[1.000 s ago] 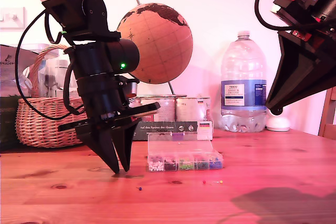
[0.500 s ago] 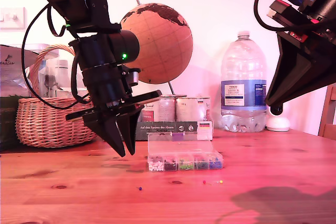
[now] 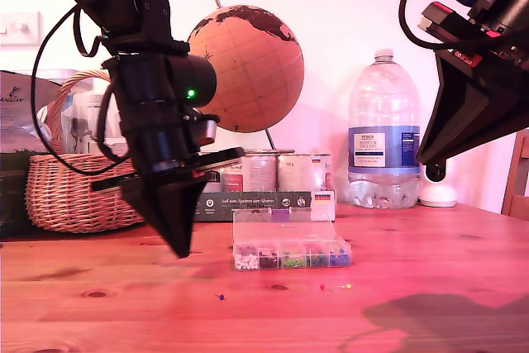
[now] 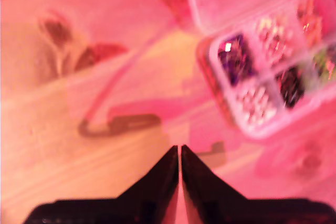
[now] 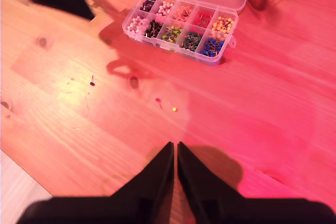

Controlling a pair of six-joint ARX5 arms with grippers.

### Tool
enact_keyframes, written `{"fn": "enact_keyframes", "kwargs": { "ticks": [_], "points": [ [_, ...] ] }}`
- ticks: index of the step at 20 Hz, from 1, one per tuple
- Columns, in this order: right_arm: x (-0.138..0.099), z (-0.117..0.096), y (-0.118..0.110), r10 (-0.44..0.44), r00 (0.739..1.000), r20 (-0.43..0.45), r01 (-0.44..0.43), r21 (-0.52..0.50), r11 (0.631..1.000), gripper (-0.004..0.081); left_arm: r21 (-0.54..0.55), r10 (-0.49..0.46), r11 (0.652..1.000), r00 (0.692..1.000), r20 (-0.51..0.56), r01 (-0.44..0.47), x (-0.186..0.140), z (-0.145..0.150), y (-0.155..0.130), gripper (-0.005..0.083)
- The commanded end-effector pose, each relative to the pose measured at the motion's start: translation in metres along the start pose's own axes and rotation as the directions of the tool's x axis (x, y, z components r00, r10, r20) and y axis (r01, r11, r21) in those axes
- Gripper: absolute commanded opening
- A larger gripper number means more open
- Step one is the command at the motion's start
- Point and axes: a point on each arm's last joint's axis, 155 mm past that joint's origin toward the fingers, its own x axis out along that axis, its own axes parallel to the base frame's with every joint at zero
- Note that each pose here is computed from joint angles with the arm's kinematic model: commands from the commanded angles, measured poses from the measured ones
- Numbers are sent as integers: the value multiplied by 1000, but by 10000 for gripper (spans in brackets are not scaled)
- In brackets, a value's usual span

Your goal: Sort the loose pins on the table into their correct compartments

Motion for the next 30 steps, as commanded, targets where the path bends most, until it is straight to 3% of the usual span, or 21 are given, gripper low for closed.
{"fn": "enact_keyframes", "kwargs": {
  "ticks": [1, 7, 9, 10, 13, 14, 15, 16, 18, 19, 20, 22, 24, 26, 28, 30],
  "points": [
    [-3, 9, 1, 0, 1000, 23, 0, -9, 1000, -12, 36, 2, 999, 999, -32, -1, 3, -9, -6, -22],
    [-3, 9, 1, -1, 1000, 23, 1, -8, 1000, -12, 177, -34, 984, 996, 81, 19, -40, -5, -46, -22],
    [-3, 9, -1, -5, 1000, 25, 5, -4, 1000, -12, 292, -56, 956, 991, 125, 17, -59, -6, -61, -22],
    [-3, 9, -1, -5, 1000, 25, 5, -4, 1000, -12, 393, -68, 920, 987, 148, 5, -69, -6, -68, -22],
    [-3, 10, -1, -5, 1000, 28, 5, -6, 1000, -12, 644, -160, 765, 975, 151, 26, -95, -21, -95, -22],
    [-3, 11, -1, -5, 999, 31, 5, -6, 1000, -12, 778, -211, 627, 969, 125, 37, -103, -32, -107, -22],
    [-3, 11, -1, -4, 999, 32, 5, -6, 1000, -12, 845, -226, 534, 968, 111, 27, -109, -40, -111, -22],
    [-3, 11, -1, -4, 999, 32, 4, -6, 1000, -12, 863, -219, 504, 971, 97, 27, -112, -47, -112, -22],
    [-3, 11, -1, -4, 999, 32, 4, -6, 1000, -12, 947, -196, 321, 980, 36, 29, -111, -65, -109, -22],
    [-3, 11, -1, -4, 999, 32, 4, -6, 1000, -12, 945, -181, 323, 984, 8, 52, -108, -72, -107, -22],
    [-3, 11, -1, -4, 999, 32, 4, -7, 1000, -12, 979, -166, 202, 986, -5, 39, -106, -76, -107, -22],
    [-3, 11, -1, -3, 1000, 31, 3, -6, 1000, -12, 994, -100, 106, 995, 15, -4, -101, -71, -96, -22],
    [-3, 11, 0, 0, 1000, 31, 0, -6, 1000, -12, 999, -61, 47, 998, 21, -18, -98, -71, -93, -22],
    [-3, 11, 0, 0, 1000, 31, 0, -6, 1000, -12, 998, -30, -48, 999, 27, -29, -97, -71, -88, -21],
    [-3, 11, 0, 0, 999, 32, 0, -6, 1000, -12, 993, 33, -118, 999, 27, -23, -97, -74, -80, -18],
    [-3, 11, 0, 0, 999, 32, 0, -6, 1000, -12, 991, 36, -130, 999, 0, 4, -95, -80, -79, -16]
  ]
}}
